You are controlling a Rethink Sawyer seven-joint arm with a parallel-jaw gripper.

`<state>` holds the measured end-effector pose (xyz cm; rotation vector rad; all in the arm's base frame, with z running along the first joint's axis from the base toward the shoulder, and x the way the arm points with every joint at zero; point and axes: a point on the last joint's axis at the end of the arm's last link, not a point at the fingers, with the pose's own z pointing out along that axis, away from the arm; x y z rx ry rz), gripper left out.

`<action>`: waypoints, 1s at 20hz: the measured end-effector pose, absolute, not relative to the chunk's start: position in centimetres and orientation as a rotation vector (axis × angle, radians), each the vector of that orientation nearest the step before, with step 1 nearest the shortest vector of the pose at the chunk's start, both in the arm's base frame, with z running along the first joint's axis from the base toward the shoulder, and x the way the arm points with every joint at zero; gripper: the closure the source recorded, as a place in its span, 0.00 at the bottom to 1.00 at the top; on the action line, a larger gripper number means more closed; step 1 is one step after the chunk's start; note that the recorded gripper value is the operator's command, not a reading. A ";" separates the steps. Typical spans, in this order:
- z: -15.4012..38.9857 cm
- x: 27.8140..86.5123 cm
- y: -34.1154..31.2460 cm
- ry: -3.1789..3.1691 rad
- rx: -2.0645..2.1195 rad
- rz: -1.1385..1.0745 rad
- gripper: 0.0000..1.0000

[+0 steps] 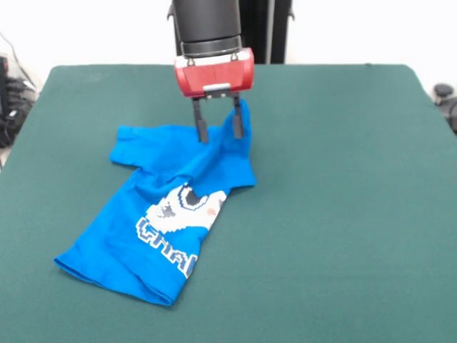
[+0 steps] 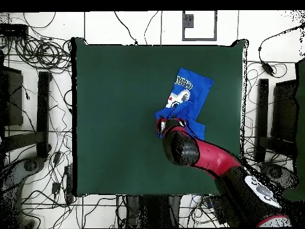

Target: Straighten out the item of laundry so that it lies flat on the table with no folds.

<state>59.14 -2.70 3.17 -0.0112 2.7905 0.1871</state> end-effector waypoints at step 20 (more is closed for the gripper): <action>3.6 59.6 -1.5 2.787 -0.011 0.163 0.00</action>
